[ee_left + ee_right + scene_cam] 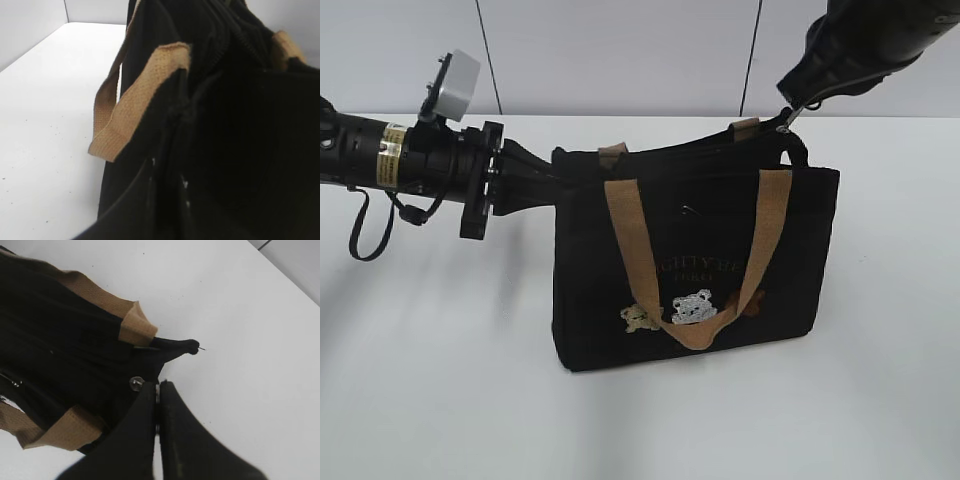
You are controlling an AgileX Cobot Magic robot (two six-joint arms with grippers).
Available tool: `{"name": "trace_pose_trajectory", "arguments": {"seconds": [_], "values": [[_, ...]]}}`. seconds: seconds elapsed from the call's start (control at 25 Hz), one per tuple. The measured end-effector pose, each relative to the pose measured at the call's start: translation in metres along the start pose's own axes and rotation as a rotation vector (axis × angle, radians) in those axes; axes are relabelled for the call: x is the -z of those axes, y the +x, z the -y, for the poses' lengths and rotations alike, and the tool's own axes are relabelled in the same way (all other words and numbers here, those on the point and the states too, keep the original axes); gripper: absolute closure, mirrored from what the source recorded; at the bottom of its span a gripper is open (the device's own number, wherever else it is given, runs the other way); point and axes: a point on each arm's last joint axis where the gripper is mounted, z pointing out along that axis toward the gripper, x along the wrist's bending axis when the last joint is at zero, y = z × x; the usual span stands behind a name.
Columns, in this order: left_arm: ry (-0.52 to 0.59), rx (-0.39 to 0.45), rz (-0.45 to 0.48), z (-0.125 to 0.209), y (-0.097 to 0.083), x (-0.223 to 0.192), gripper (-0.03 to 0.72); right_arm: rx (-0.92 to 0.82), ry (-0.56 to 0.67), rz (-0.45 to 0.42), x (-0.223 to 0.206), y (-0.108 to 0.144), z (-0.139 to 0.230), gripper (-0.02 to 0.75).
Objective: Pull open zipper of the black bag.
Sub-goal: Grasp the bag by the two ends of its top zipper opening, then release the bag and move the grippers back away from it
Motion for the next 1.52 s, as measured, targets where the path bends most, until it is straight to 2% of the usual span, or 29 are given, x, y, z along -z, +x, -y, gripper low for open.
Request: {"name": "trace_pose_trajectory", "arguments": {"seconds": [0.2, 0.36, 0.44, 0.64, 0.72, 0.84, 1.0, 1.2, 1.28, 1.52], "values": [[-0.003, 0.009, -0.005, 0.000, 0.001, 0.000, 0.657, -0.013, -0.003, -0.011, 0.000, 0.001, 0.000, 0.752], [-0.017, 0.080, -0.033, -0.001, 0.003, 0.000, 0.620, -0.014, -0.006, -0.011, 0.000, 0.001, -0.001, 0.706], [-0.024, 0.101, -0.043, -0.002, 0.004, 0.000, 0.554, -0.014, -0.009, -0.010, 0.000, 0.001, -0.001, 0.654], [-0.032, 0.121, -0.059, -0.003, 0.006, 0.000, 0.323, -0.014, -0.015, -0.009, 0.000, 0.001, -0.002, 0.460], [-0.026, 0.114, -0.056, -0.004, 0.005, 0.001, 0.287, -0.014, -0.023, -0.007, 0.001, 0.001, -0.002, 0.402], [-0.001, 0.078, -0.038, -0.016, 0.001, 0.005, 0.272, -0.015, -0.033, -0.005, 0.001, 0.000, -0.003, 0.368], [0.031, 0.056, -0.012, -0.038, -0.007, 0.013, 0.273, -0.016, -0.054, 0.001, 0.005, -0.001, -0.006, 0.360], [0.061, -0.039, -0.021, -0.068, -0.017, 0.024, 0.306, -0.018, -0.080, 0.009, 0.016, -0.002, -0.007, 0.360], [0.111, -0.076, -0.075, -0.077, -0.018, 0.030, 0.311, -0.019, -0.091, 0.012, 0.020, -0.002, -0.006, 0.360], [0.339, -0.087, -0.492, -0.077, 0.010, 0.051, 0.314, -0.021, -0.119, 0.020, 0.031, -0.003, -0.006, 0.360]]}}
